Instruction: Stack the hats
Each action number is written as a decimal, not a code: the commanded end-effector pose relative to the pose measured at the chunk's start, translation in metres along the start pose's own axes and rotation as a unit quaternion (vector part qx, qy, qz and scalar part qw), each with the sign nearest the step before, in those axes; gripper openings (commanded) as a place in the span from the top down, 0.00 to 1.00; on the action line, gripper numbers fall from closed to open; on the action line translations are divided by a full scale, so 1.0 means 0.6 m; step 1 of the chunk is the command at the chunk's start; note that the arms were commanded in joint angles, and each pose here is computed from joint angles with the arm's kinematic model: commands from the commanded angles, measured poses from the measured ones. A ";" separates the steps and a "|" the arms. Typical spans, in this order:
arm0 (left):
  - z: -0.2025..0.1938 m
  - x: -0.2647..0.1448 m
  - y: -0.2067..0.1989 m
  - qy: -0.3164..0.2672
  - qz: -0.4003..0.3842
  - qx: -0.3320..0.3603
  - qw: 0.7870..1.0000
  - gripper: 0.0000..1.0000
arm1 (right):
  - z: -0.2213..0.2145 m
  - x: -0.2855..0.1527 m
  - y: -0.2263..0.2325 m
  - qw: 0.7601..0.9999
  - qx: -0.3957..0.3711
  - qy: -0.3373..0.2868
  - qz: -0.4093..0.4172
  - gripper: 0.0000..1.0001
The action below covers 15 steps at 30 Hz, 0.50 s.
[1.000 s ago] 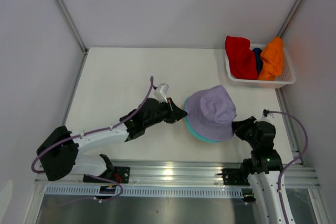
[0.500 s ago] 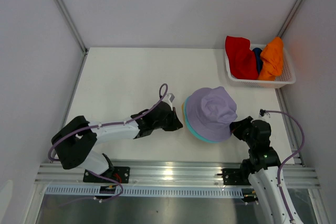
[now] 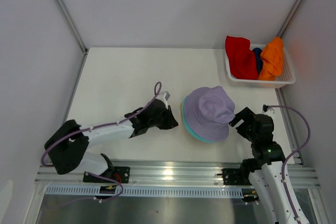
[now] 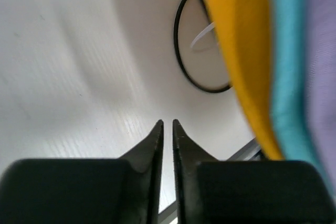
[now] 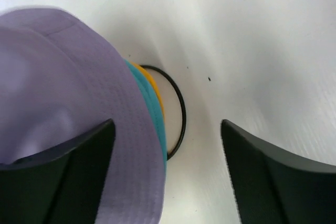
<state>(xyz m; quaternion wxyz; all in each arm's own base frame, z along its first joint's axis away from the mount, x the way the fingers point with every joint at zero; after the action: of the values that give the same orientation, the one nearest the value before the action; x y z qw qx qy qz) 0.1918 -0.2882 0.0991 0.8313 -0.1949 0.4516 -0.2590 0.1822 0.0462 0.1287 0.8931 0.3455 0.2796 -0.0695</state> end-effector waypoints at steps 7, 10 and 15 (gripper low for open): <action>0.186 -0.165 -0.076 -0.192 -0.090 0.085 0.974 0.38 | 0.173 -0.093 0.061 0.989 -0.032 -0.108 -0.098 0.02; 0.218 -0.185 -0.129 -0.219 -0.155 0.134 0.954 0.34 | 0.209 -0.100 0.086 0.988 -0.034 -0.124 -0.090 0.01; 0.219 -0.142 -0.168 -0.179 -0.208 0.148 0.950 0.55 | 0.247 -0.097 0.132 0.987 -0.031 -0.152 -0.032 0.01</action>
<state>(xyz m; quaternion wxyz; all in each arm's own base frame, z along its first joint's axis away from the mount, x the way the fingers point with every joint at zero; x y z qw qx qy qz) 0.2396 -0.2840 0.2804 0.8675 -0.2236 0.2020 -0.3958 0.2154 0.0060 0.2738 0.9227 0.2978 0.1886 -0.1564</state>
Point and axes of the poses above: each gripper's point midway between its finger pads, its own x axis out along the fingers, its own y axis along the line the jaws close on, z = x × y, the point moved 4 cm from there along -x, back along the fingers, and after that the axes turned 1 degree about x, right-handed, at the moved point
